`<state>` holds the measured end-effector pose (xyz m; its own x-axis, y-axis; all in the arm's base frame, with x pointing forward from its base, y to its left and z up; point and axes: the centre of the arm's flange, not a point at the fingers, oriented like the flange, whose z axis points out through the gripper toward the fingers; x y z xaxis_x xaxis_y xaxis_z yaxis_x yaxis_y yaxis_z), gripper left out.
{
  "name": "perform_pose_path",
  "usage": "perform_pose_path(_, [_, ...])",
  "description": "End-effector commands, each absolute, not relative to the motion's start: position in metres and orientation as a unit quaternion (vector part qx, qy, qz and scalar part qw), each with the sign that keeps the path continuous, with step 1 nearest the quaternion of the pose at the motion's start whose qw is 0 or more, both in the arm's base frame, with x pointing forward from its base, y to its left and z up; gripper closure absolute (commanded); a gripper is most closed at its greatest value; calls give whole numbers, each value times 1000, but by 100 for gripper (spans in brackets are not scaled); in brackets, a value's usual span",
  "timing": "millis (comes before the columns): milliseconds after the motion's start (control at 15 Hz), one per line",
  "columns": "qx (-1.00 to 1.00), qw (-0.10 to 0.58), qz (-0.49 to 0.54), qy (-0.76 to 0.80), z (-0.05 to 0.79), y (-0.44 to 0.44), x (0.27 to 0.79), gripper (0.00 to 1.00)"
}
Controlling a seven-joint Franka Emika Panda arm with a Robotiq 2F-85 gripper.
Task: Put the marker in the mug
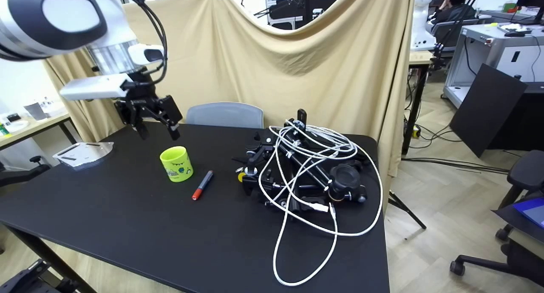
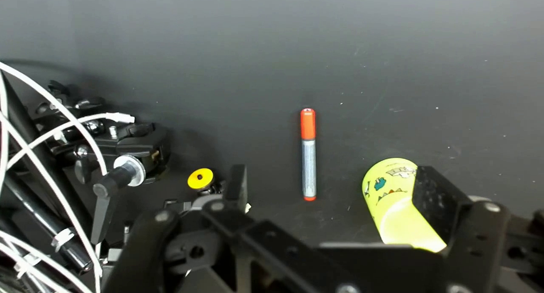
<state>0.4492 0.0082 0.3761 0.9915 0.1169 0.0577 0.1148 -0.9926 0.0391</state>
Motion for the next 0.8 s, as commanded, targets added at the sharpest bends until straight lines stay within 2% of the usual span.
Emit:
perform_pose_path(0, [996, 27, 14, 79, 346, 16, 485, 0])
perform_pose_path(400, [993, 18, -39, 110, 296, 21, 500, 0])
perform_pose_path(467, [994, 19, -26, 103, 301, 22, 485, 0])
perform_pose_path(733, [993, 18, -36, 107, 290, 22, 491, 0])
